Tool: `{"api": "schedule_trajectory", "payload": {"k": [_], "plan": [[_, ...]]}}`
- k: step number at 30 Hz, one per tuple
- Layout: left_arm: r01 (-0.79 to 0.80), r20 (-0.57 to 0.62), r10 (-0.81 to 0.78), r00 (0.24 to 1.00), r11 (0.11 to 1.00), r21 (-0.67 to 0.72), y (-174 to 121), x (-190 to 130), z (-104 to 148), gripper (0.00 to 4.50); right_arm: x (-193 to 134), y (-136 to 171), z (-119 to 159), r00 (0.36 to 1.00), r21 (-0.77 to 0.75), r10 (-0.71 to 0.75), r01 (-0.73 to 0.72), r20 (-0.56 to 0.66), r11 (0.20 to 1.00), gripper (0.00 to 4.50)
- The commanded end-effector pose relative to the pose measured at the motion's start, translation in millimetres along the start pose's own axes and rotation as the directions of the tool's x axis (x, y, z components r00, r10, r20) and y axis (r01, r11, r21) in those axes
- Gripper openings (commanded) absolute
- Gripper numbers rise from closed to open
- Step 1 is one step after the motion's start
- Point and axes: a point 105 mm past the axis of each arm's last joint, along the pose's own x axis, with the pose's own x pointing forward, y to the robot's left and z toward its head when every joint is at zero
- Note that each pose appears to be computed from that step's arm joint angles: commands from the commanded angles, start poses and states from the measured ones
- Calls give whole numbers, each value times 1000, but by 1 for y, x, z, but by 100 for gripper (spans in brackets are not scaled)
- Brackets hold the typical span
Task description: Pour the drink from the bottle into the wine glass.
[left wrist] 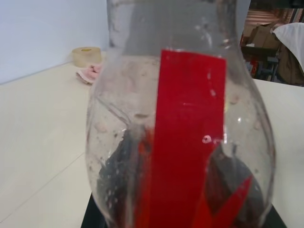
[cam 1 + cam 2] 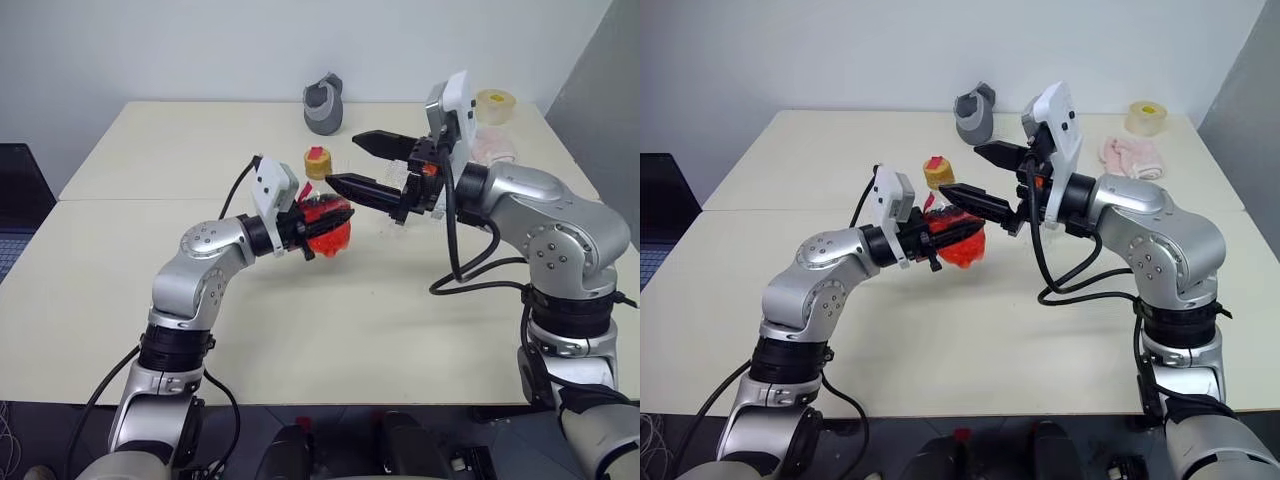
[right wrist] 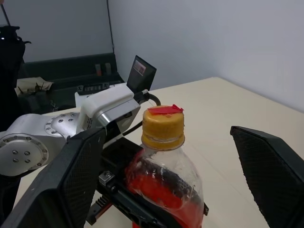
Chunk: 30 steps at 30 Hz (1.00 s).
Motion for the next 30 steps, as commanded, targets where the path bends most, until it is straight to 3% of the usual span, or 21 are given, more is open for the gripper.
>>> {"api": "schedule_trajectory", "payload": {"k": [1,17,30], "plan": [[17,60,-20,998,999,52,-2,3,19,124,10,4,9,998,-30,6,-4,57,1000,446],[49,66,-52,996,998,49,-9,8,19,124,37,-20,8,989,-47,-91,97,115,994,446],[28,62,-32,998,998,56,-4,4,20,124,-13,-36,-4,989,-88,-148,148,5,985,446]]}}
